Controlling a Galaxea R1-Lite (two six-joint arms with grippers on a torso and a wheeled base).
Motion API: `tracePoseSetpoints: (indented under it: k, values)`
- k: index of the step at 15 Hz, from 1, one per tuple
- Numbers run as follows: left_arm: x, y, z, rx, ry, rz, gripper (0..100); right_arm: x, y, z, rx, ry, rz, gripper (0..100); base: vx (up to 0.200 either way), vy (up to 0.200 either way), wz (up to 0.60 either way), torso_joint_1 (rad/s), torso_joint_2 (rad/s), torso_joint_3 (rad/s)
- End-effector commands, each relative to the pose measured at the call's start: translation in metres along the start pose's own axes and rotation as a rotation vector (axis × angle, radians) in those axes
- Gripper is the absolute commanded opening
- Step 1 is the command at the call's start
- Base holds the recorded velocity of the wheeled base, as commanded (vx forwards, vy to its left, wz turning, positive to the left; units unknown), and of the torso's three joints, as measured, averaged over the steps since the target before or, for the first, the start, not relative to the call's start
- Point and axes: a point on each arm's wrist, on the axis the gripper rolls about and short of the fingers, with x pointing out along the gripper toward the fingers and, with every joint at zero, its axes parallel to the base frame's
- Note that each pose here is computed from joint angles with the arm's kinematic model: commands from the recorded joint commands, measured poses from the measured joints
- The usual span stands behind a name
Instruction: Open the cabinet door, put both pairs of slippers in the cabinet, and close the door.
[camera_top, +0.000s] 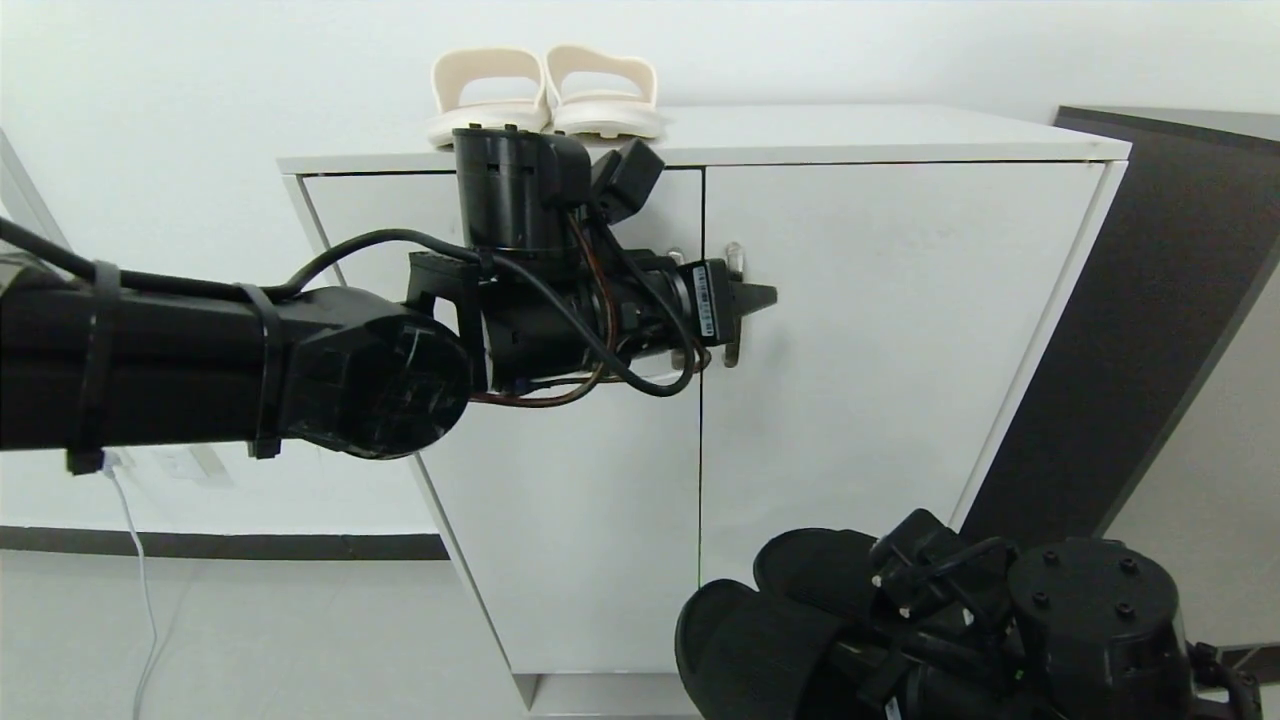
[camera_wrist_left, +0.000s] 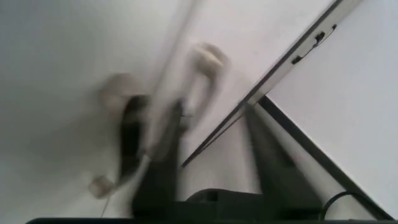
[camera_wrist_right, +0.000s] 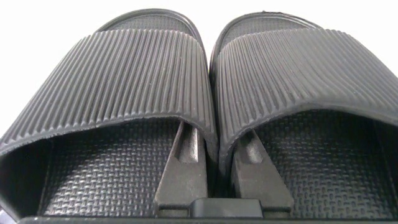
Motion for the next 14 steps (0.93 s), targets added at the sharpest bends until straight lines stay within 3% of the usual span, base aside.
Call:
tracePoseSetpoints:
  k: [1,7,11,14]
  values:
    - [-0.002,-0.002,0.0,0.0,0.002,-0.008,0,-0.002,0.0,-0.001,-0.001,0.004,0.021,0,0.0,0.0,0.0,0.0,0.0,0.0]
    - [-0.029,-0.014,-0.013,-0.004,0.043,-0.032,0,-0.014,0.001,-0.007,-0.017,0.021,0.146,0,0.0,0.0,0.0,0.0,0.0,0.0]
    - [-0.06,-0.039,-0.021,0.01,0.03,-0.096,0,-0.022,0.001,-0.01,-0.067,0.019,0.187,0,0.0,0.0,0.0,0.0,0.0,0.0]
    - [-0.092,-0.049,-0.022,0.017,0.018,-0.112,0,-0.023,0.004,-0.012,-0.075,0.024,0.199,0,0.0,0.0,0.0,0.0,0.0,0.0]
